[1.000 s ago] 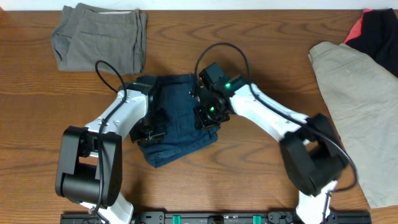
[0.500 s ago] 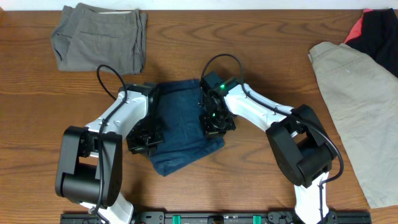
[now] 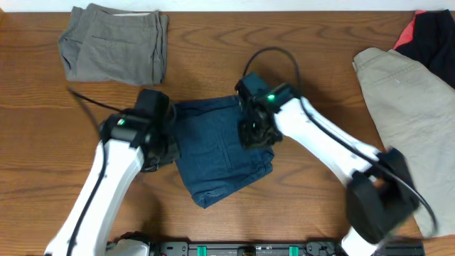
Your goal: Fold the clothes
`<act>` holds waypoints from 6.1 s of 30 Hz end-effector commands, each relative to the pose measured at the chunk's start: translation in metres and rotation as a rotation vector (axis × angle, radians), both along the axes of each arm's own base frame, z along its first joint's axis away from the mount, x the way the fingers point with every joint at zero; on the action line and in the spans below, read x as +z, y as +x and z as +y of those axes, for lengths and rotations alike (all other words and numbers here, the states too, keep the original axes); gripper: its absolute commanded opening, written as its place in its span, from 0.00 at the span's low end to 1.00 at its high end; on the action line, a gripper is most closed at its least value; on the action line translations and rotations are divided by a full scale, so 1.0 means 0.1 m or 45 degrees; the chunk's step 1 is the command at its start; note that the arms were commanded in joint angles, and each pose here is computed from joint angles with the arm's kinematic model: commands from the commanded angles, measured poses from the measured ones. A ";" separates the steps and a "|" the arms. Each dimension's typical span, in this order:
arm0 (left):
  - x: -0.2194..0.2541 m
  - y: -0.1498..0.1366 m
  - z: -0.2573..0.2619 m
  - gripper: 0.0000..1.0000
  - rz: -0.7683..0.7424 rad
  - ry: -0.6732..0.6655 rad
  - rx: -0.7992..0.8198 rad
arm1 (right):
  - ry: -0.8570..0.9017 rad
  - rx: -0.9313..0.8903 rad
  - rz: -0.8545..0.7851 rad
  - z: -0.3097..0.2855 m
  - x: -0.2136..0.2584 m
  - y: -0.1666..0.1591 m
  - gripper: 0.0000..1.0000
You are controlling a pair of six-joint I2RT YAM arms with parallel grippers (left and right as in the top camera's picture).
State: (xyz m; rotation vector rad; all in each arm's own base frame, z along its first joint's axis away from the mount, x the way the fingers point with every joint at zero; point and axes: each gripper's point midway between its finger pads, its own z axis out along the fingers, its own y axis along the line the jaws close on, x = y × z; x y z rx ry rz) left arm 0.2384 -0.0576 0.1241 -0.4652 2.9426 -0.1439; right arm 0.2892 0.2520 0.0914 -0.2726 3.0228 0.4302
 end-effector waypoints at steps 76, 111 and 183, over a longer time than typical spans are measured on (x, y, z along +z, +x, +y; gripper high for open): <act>-0.98 -0.27 -0.38 0.98 0.140 -0.433 0.031 | -0.149 -0.828 -0.387 -2.83 0.67 1.16 0.99; -0.31 0.46 -0.20 0.06 -0.209 -0.150 -0.388 | -0.149 -0.827 -0.387 -2.83 0.67 1.16 0.99; 0.40 3.22 2.27 0.10 -1.063 0.767 0.064 | -0.149 -0.827 -0.387 -2.83 0.67 1.16 0.99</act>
